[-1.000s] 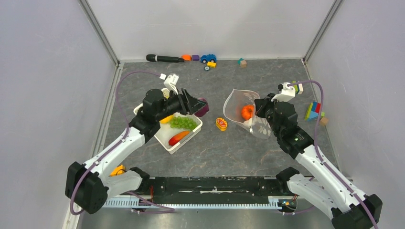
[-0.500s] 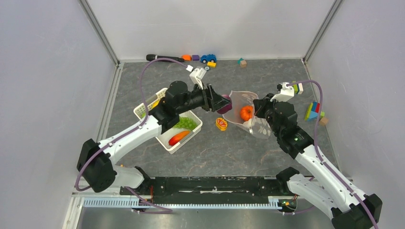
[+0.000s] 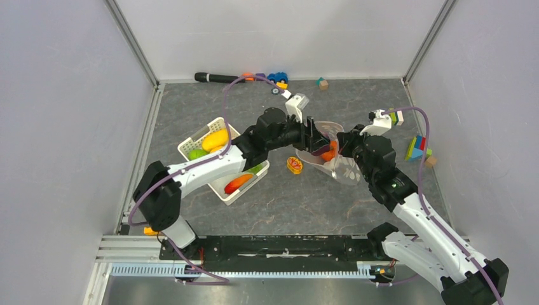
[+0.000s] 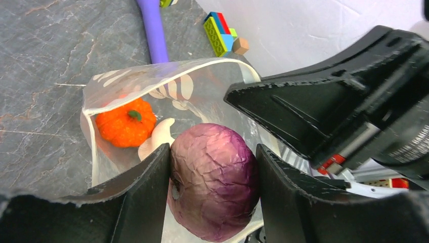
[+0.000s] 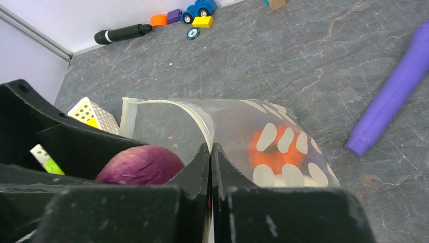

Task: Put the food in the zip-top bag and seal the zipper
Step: Place the fake vegetable in the zipper food storage bag.

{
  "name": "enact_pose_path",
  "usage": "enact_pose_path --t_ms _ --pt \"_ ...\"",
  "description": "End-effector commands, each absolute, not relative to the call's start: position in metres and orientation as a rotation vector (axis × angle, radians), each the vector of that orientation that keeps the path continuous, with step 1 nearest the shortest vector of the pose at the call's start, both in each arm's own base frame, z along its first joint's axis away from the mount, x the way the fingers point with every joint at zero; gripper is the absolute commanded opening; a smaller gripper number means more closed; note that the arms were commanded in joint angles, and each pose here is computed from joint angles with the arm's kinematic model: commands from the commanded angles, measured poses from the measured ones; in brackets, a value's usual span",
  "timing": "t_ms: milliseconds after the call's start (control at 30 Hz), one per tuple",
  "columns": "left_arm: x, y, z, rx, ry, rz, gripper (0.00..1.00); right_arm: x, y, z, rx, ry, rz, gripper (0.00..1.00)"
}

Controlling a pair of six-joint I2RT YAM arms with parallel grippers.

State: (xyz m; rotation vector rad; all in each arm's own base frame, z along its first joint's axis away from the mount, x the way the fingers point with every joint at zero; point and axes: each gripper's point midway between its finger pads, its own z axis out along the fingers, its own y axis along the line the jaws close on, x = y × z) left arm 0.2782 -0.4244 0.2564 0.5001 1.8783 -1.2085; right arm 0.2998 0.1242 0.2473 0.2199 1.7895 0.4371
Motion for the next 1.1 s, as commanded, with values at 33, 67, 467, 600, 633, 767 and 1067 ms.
enact_pose_path --t_ms 33,67,467,600,633,767,1067 --pt "0.291 -0.438 0.263 0.523 1.830 -1.112 0.36 0.301 0.127 0.266 0.220 1.730 0.473 0.00" --pt "0.292 -0.440 0.260 0.522 1.833 -1.097 0.37 0.301 0.126 0.267 0.223 1.729 0.471 0.00" --pt "0.286 -0.448 0.239 0.561 1.886 -0.952 0.83 0.300 0.125 0.268 0.224 1.725 0.466 0.00" --pt "0.280 -0.449 0.246 0.578 1.877 -0.969 1.00 0.299 0.125 0.269 0.226 1.721 0.471 0.00" --pt "0.279 -0.448 0.248 0.580 1.875 -0.972 1.00 0.299 0.125 0.270 0.224 1.719 0.473 0.00" --pt "0.271 -0.448 0.257 0.594 1.861 -0.989 1.00 0.300 0.121 0.269 0.238 1.714 0.455 0.00" --pt "0.258 -0.426 0.279 0.570 1.848 -0.973 1.00 0.298 0.122 0.271 0.229 1.709 0.469 0.00"
